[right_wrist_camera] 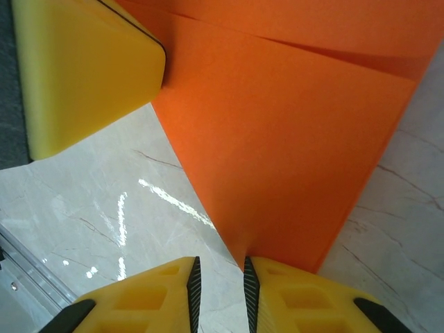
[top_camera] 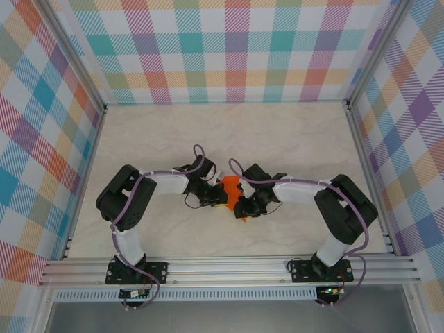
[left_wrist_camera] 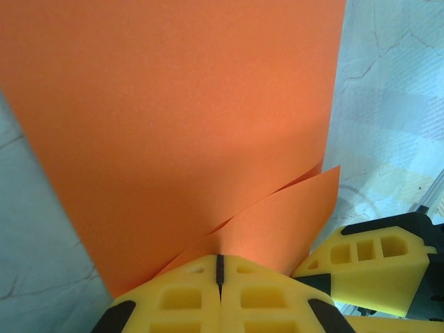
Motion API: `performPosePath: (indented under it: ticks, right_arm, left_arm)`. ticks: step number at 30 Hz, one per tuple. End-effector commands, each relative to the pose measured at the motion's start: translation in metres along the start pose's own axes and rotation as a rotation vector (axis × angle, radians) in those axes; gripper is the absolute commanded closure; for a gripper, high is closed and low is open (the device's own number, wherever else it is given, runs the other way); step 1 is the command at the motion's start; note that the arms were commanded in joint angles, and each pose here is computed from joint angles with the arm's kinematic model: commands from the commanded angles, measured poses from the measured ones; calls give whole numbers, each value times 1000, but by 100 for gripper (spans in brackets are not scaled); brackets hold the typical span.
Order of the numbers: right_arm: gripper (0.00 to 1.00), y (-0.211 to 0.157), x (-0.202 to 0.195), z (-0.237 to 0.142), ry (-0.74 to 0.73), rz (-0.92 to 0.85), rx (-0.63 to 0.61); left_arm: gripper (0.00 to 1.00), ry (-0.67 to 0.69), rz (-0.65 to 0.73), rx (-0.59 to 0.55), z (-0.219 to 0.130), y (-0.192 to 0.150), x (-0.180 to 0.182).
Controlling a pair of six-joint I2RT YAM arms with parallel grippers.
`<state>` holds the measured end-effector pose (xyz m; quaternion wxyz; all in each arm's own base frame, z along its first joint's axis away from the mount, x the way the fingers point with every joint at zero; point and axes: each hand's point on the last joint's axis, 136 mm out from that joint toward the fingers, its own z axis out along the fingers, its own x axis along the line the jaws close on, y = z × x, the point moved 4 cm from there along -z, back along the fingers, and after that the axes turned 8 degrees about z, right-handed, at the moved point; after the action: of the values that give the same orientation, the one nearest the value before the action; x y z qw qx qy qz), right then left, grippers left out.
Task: Fold a paper plane with a square sheet of paper (fold left side to right side)
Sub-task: Third fold the triangle at the center of the table.
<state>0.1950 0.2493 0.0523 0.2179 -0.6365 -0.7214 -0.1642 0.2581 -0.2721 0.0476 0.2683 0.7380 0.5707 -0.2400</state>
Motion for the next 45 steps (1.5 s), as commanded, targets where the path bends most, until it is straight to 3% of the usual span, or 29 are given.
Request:
performPosePath:
  ticks: [1,19,29,35,45]
  right_arm:
    - [76,-8,-11,3,-64,25,36]
    - [85,-62,-46,-11,-152,110,127]
    - [82,-36,4,-57,-12,6,-56]
    - [85,-3,23,-30,77,36,-66]
    - [89,-4,-11,13,-51,148,34]
  left_arm:
    - [96,119,-39,40,12,-14,27]
    - [97,139,-46,45,15,-13,32]
    - [97,128,-33,41,13,-10,27]
    - [97,127,-33,37,11,-9,26]
    - [97,132,-23,28,9,-7,24]
